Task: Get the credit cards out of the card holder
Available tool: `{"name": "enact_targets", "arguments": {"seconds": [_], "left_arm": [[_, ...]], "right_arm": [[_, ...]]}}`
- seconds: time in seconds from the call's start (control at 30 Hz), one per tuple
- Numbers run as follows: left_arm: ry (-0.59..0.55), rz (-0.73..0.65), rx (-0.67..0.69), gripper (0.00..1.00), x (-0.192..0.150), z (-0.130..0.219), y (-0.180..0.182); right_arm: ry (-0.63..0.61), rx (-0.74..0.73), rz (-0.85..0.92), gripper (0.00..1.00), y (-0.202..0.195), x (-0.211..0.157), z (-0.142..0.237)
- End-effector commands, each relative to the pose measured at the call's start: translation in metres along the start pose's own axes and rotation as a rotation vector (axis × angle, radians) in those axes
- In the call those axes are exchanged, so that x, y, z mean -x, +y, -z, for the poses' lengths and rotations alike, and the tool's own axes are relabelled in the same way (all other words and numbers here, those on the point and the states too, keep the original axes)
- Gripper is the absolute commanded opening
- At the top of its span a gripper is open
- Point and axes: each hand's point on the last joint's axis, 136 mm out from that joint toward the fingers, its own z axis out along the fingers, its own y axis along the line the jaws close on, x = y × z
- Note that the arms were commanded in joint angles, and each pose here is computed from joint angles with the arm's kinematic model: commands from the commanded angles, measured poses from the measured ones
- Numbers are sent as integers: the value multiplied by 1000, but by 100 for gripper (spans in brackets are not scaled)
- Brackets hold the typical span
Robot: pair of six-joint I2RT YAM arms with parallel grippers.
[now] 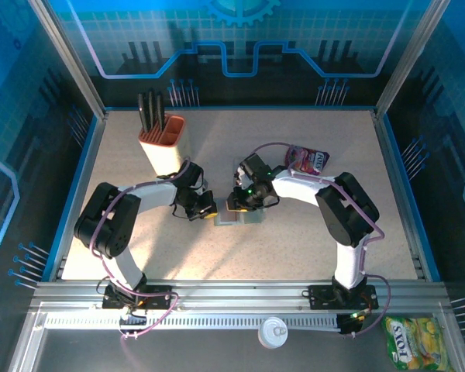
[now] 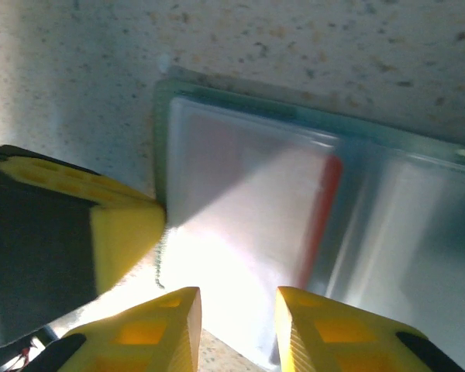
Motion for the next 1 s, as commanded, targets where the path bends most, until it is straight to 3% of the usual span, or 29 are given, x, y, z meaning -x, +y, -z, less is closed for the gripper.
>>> {"name": "enact_targets", "arguments": {"seconds": [0.0,0.37,0.97], "left_arm": [[-2,-15,11,0,2,3,2],[1,-12,12,0,3,2,4],[3,-12,16,0,5,3,4]], "right_arm": [[6,92,-19,31,15,4,-2],[41,32,-48,32,-6,-3,-15],[37,-6,-66,33,-28,-6,-4]]}}
